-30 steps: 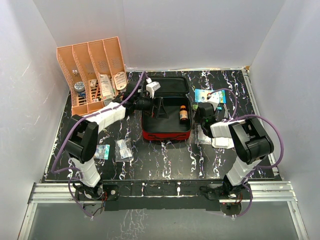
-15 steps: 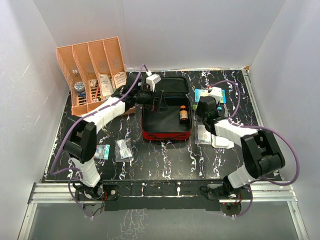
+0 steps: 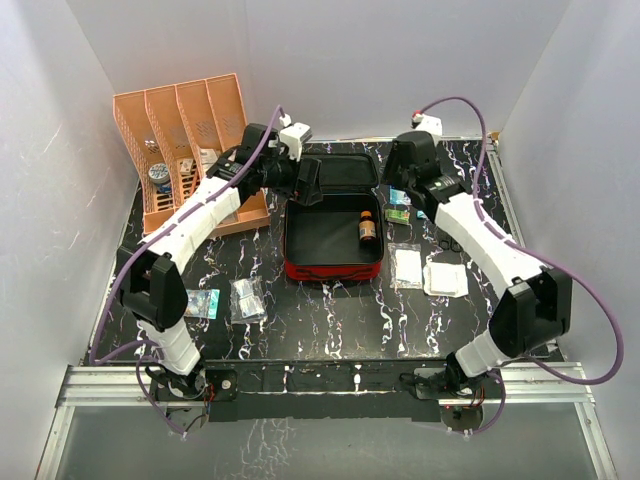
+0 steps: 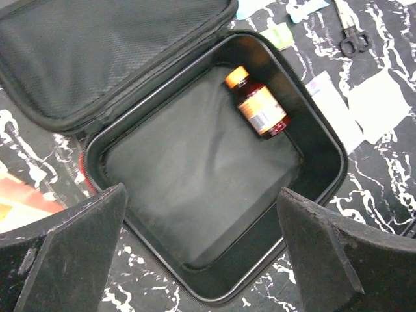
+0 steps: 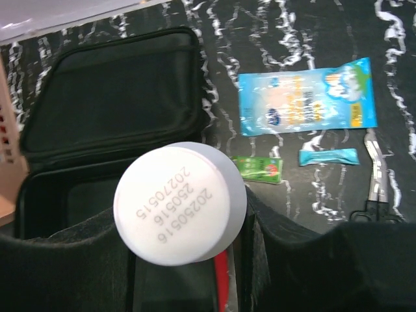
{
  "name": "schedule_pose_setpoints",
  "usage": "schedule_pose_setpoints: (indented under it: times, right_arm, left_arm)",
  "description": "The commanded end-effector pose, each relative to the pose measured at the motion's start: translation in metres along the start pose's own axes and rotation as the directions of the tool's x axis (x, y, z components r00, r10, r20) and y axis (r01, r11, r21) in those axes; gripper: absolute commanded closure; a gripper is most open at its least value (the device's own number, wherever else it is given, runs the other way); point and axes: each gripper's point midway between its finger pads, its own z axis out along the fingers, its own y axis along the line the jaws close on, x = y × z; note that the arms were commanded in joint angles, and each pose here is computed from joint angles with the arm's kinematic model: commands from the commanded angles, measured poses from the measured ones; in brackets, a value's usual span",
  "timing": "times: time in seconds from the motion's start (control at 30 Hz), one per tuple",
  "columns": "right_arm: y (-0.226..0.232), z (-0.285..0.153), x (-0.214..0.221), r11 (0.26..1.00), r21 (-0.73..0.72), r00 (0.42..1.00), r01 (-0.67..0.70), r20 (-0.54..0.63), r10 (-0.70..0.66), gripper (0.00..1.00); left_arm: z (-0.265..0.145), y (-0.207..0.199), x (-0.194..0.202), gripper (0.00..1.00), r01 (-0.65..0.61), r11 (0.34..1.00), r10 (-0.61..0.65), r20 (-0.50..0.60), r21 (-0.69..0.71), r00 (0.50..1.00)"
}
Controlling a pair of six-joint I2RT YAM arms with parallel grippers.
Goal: Organize the medicine kit
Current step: Pick up the pill bottle at the center of the board, then place the pill bottle in the medicine box.
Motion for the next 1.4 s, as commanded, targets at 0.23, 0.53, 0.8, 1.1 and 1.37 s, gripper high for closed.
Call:
schedule_pose_setpoints:
  times: [0.23,0.53,0.8,1.1,1.37]
  right_arm:
    - [0.092,0.017,0.040,0.985,-0.147,0.984,0.087,-0.143,-0.109,1.00]
    - [0.096,0.046,0.079,0.984,-0.124,0.963,0.128,-0.222,-0.154,1.00]
    - [0.103,0.074,0.104,0.982,-0.112,0.947,0.154,-0.268,-0.179,1.00]
    - [0.079,0.023,0.177,0.975,-0.139,0.776,0.174,-0.590,-0.222,1.00]
    - [0.072,0.008,0.182,0.976,-0.123,0.751,0.178,-0.624,-0.215,1.00]
  left_arm:
    - [-0.047,0.014,-0.015,0.01,-0.059,0.992,0.062,0.017,-0.111,0.998]
    - [-0.048,0.018,-0.015,0.01,-0.053,0.991,0.056,0.017,-0.121,0.998]
    - [-0.046,0.021,-0.011,0.01,-0.048,0.992,0.049,0.001,-0.120,0.999]
    - [-0.046,0.023,-0.005,0.01,-0.047,0.992,0.045,-0.019,-0.120,0.999]
    - [-0.042,0.021,-0.004,0.01,-0.036,0.994,0.034,-0.024,-0.101,0.999]
